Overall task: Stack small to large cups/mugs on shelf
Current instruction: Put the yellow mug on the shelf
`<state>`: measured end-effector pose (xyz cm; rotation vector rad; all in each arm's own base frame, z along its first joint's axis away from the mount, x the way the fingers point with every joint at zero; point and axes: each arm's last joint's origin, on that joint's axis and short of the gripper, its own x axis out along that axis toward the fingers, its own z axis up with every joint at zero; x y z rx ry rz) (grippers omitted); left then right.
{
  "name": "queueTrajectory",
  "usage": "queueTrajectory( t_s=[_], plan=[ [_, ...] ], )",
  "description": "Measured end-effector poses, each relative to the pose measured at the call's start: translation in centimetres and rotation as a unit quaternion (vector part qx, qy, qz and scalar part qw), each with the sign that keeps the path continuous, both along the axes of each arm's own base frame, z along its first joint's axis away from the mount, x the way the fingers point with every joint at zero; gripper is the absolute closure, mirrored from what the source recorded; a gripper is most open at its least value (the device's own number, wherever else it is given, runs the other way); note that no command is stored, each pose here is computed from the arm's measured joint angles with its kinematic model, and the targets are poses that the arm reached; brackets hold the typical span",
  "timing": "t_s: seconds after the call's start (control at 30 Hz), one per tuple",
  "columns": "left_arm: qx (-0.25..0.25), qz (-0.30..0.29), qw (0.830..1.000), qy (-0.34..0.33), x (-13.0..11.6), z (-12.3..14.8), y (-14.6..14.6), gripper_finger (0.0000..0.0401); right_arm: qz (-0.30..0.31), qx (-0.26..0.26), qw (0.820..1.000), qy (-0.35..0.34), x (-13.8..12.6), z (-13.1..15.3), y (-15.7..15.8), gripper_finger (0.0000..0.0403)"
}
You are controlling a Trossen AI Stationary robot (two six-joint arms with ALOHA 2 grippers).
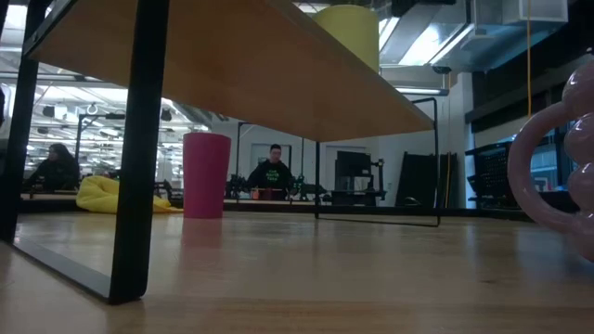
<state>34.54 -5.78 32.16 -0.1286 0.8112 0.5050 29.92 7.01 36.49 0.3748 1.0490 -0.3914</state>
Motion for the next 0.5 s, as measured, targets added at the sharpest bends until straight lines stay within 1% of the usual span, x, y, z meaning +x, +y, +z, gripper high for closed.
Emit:
queueTrajectory(
  t_s=[0.1,0.17,0.33,0.5],
  plan=[
    [0.000,0.001,1.000,0.000,0.0,0.0,0.0,0.0358,-0.004,0.033,0.999,-0.034,-0.1,-0.3,0.1,0.0394],
    [0.000,0.001,1.000,-0.001,0.0,0.0,0.1,0.0358,-0.010,0.043,0.998,-0.039,-0.2,-0.8,0.1,0.0394],
    [-0.001,0.003,1.000,-0.002,0.1,0.0,0.2,0.0358,-0.017,0.051,0.998,-0.040,-0.3,-1.7,0.1,0.0399],
    [-0.001,0.003,1.000,-0.004,0.1,0.1,0.2,0.0358,-0.014,0.063,0.997,-0.038,0.0,-3.0,0.3,0.0396]
  ],
)
